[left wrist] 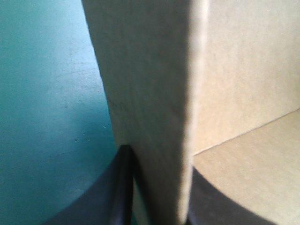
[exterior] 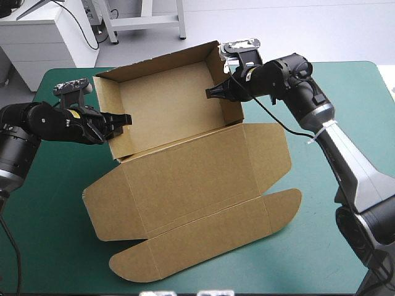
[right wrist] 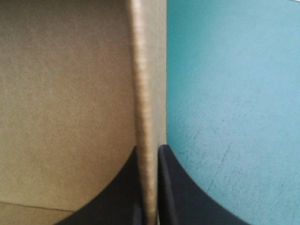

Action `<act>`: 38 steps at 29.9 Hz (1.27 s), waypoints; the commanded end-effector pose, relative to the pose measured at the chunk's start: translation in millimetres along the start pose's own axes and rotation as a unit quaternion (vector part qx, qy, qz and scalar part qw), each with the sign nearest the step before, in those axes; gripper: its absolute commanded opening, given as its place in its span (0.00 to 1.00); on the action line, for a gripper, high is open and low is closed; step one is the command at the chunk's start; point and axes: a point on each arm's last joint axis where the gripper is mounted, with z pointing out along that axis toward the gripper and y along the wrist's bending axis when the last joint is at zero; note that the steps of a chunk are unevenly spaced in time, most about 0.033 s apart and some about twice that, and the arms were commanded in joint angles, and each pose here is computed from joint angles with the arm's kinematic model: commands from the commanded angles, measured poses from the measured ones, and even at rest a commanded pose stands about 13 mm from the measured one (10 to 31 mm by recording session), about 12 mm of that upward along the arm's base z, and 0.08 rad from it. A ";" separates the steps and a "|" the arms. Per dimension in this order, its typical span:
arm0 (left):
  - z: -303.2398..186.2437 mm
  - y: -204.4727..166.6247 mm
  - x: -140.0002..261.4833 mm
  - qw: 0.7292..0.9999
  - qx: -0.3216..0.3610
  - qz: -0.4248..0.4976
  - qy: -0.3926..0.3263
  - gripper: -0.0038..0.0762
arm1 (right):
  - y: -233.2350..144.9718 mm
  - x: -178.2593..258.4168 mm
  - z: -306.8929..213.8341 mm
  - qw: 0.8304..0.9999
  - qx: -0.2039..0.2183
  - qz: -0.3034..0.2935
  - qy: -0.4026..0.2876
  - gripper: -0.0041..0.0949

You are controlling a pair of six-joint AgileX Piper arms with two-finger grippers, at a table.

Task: Fold the box

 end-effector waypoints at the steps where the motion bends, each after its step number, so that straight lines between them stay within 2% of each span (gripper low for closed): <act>1: -16.7 -16.4 -4.4 0.998 0.025 0.033 -0.050 0.04 | 10.0 -10.7 -20.4 0.999 -0.020 0.004 -0.041 0.03; 7: -14.2 -16.6 -2.0 0.995 -0.054 0.064 -0.060 0.04 | 21.0 -6.0 -11.1 0.999 -0.026 -0.008 -0.027 0.03; 11: -9.3 -19.4 -0.1 0.993 -0.067 0.084 -0.050 0.04 | 20.1 -0.8 -5.2 1.000 -0.016 -0.003 0.000 0.03; 18: 7.8 -22.0 -7.5 0.993 -0.059 0.085 -0.050 0.04 | 7.2 12.7 -9.9 0.995 0.055 -0.022 0.076 0.02; 23: 27.1 -24.6 -20.4 0.994 -0.070 0.087 -0.006 0.04 | 5.3 15.2 -21.3 0.994 0.068 -0.011 0.082 0.02; 28: 57.4 -34.8 -29.4 0.992 -0.066 0.102 0.027 0.04 | -3.5 36.4 -6.1 0.985 0.101 -0.001 0.140 0.02; 33: 98.5 -42.7 -21.4 0.988 -0.066 0.115 0.075 0.04 | -9.6 66.6 22.1 0.977 0.105 0.019 0.186 0.02; 38: 134.2 -44.5 -10.4 0.984 -0.058 0.103 0.131 0.04 | -18.8 83.1 38.9 0.973 0.075 0.077 0.204 0.02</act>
